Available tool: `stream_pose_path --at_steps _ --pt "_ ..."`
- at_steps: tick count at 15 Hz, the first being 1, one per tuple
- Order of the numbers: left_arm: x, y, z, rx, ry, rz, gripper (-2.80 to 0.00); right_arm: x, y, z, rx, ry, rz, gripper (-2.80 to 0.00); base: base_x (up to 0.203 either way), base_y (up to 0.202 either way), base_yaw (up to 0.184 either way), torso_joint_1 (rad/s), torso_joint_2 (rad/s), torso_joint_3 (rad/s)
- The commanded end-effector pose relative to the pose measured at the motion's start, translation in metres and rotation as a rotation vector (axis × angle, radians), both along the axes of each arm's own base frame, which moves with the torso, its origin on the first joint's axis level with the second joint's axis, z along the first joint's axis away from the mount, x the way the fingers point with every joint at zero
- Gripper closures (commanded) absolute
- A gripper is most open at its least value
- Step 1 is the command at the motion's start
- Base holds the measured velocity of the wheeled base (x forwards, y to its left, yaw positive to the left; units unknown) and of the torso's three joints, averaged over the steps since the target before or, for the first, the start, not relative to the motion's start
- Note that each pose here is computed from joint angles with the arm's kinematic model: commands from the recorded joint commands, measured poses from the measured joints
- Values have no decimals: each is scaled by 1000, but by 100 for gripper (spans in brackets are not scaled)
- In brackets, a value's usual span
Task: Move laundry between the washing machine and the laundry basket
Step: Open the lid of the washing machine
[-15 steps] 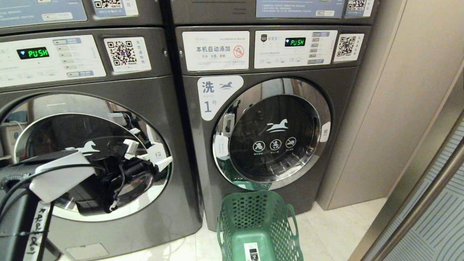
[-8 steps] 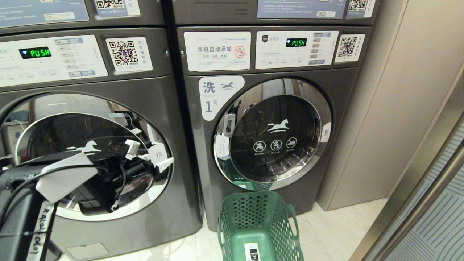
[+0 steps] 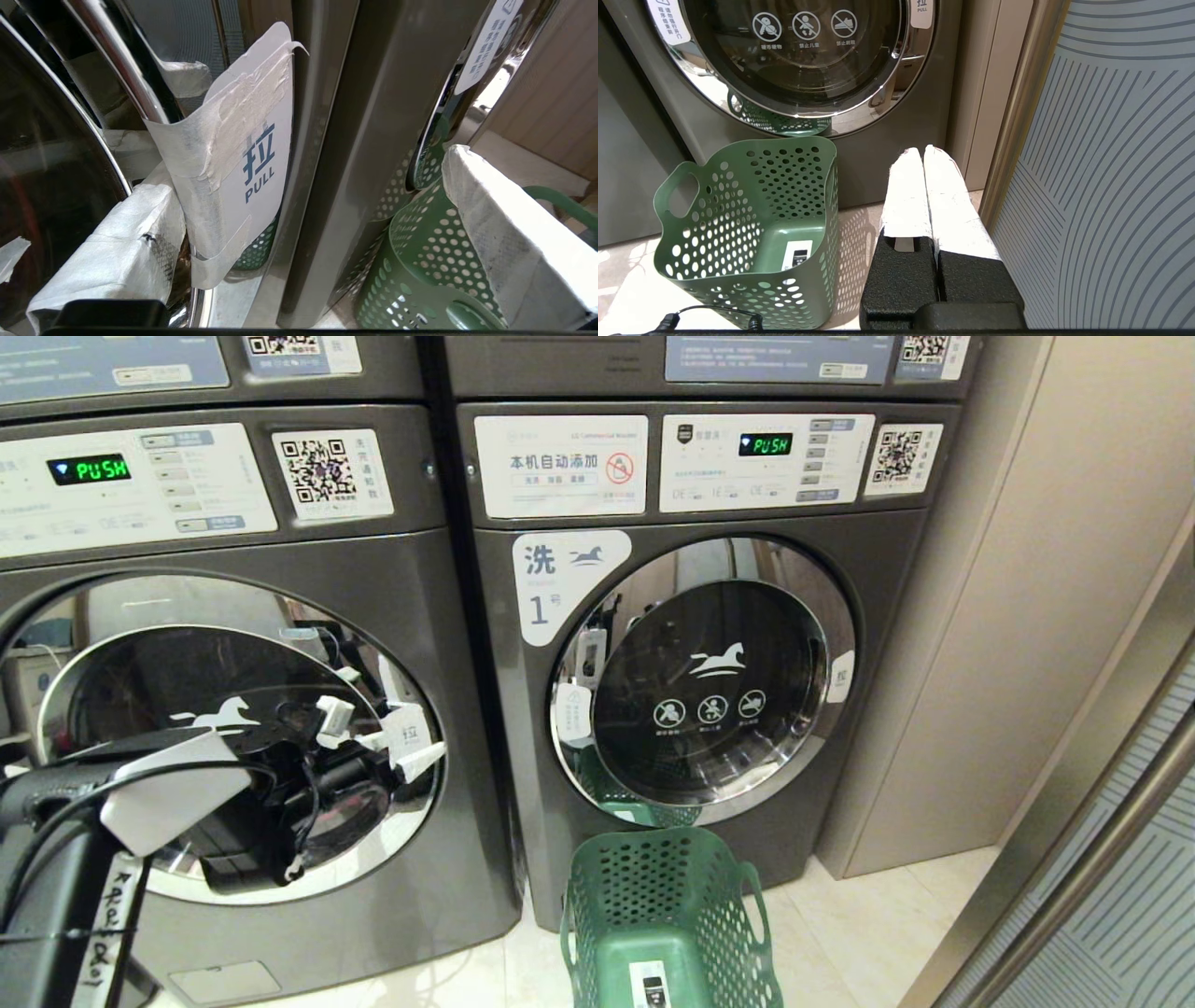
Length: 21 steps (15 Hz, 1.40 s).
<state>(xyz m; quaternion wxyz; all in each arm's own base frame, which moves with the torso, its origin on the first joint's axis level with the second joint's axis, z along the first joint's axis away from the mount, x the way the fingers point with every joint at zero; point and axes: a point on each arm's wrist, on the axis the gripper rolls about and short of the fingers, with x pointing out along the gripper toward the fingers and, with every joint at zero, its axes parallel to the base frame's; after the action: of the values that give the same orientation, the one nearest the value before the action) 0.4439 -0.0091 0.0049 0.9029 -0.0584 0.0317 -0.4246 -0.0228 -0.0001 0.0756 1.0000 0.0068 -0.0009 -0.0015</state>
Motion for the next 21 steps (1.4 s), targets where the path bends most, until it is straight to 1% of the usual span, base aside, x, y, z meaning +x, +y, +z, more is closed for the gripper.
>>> stream_pose_path --at_steps 1,5,7,8,9,11,13,14,15,17,18,19,21 --pt "-3 -36 2 -3 -19 -94 -280 0 0 0 0 0 0 0 0 0 0 0 0 0" --pt "-7 -38 0 -3 -6 -109 -280 0 0 0 0 0 0 0 0 0 0 0 0 0" --pt "-15 -38 -2 -4 4 -165 -280 0 0 0 0 0 0 0 0 0 0 0 0 0" --pt "-20 -38 -4 -4 9 -170 -280 0 0 0 0 0 0 0 0 0 0 0 0 0" --pt "-24 -37 -6 -9 9 -173 -280 0 0 0 0 0 0 0 0 0 0 0 0 0" --pt "-28 -37 -9 -31 51 -176 -280 0 0 0 0 0 0 0 0 0 0 0 0 0" --pt "-29 -36 -10 -31 55 -166 -280 0 0 0 0 0 0 0 0 0 0 0 0 0" --pt "-30 -32 -8 -30 54 -150 -280 0 0 0 0 0 0 0 0 0 0 0 0 0" --pt "-32 -22 -3 -30 52 -124 -280 0 0 0 0 0 0 0 0 0 0 0 0 0" --pt "-40 9 16 -26 26 -45 -280 0 0 0 0 -1 0 0 0 0 0 0 0 0" --pt "-48 31 30 -20 4 11 -280 0 0 0 0 0 0 0 0 0 0 0 0 0" --pt "-58 50 38 -16 -1 62 -280 0 0 0 0 0 0 0 0 0 0 0 0 0" --pt "-93 97 50 -3 14 206 -280 0 0 0 0 0 0 0 0 0 0 0 0 0"
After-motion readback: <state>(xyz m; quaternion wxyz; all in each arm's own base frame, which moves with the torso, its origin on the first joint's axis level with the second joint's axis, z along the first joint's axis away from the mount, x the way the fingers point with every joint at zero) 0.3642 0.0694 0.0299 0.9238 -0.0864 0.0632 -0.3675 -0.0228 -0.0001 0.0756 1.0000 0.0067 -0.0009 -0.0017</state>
